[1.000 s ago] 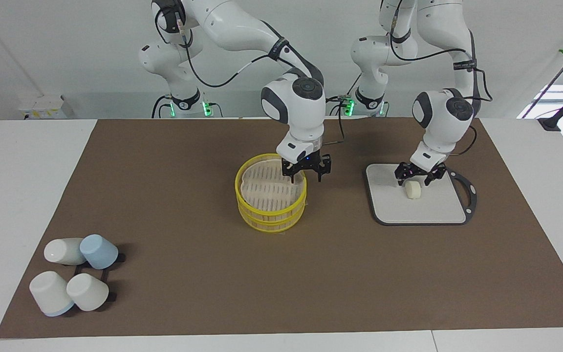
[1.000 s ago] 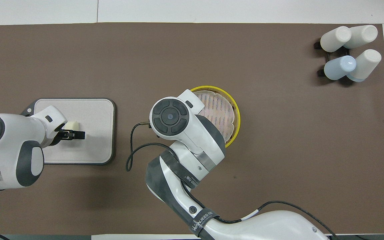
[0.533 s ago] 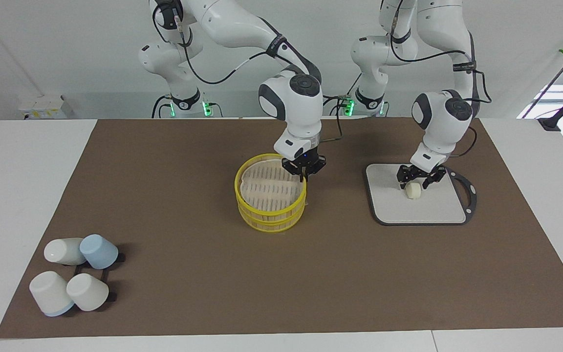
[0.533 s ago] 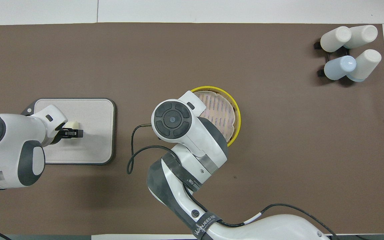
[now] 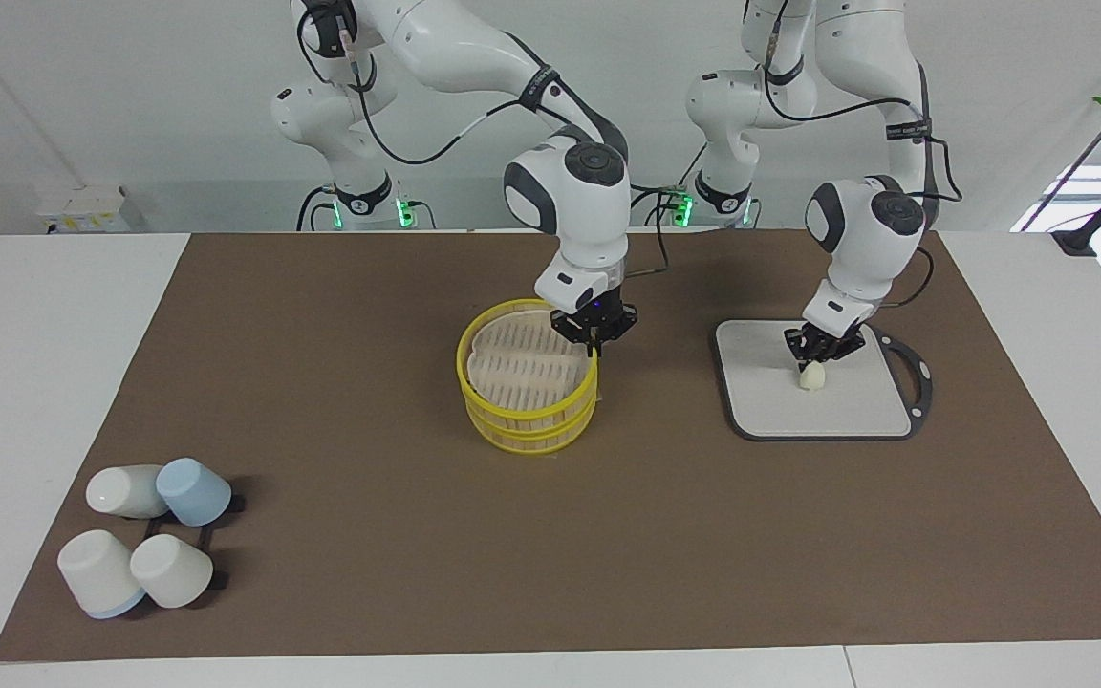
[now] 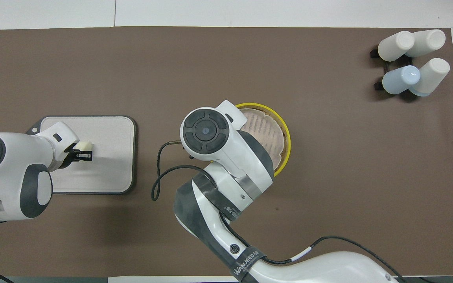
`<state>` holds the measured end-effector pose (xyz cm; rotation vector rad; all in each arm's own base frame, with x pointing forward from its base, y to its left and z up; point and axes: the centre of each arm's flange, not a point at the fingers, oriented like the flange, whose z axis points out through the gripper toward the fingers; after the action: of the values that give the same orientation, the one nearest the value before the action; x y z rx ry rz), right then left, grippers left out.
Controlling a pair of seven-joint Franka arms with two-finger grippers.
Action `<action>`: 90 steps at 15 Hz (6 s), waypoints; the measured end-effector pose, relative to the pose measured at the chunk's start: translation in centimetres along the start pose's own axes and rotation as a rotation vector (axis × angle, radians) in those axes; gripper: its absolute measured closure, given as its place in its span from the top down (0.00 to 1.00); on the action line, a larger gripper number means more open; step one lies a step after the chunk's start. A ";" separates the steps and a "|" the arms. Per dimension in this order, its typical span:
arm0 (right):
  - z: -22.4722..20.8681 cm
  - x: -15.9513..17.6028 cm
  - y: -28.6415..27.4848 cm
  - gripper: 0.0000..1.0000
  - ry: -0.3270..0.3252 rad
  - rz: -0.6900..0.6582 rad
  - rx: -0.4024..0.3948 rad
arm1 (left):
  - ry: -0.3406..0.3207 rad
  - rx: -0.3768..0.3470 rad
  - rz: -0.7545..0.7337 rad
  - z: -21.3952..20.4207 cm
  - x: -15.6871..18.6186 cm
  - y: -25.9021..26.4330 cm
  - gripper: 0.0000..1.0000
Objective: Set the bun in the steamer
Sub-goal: 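Lift the lid off with the right gripper while the left gripper lifts the bun, then carry the bun over the open steamer with the left gripper, then lower the bun into the steamer, open the left gripper and withdraw, then bring the lid over the steamer with the right gripper while the left gripper retracts, then lower the lid onto the steamer with the right gripper, then open the right gripper and withdraw it from the lid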
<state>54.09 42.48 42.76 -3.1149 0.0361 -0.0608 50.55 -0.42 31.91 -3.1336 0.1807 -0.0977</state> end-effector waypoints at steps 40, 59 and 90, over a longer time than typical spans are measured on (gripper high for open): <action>-9.1 6.2 16.4 0.09 -0.113 -0.203 0.010 | -0.119 -0.056 -0.269 -24.8 5.1 11.2 1.00; 2.5 -0.2 -0.8 0.09 -0.013 -0.070 0.075 | -0.160 -0.001 -0.097 -29.3 3.1 2.3 1.00; -17.8 1.3 30.2 1.00 -0.099 0.040 -0.012 | -0.108 -0.021 -0.045 -30.7 4.3 0.8 1.00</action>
<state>54.04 11.77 59.78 -3.1229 0.0970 0.0951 52.86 -1.62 62.85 -3.1541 0.1122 0.0732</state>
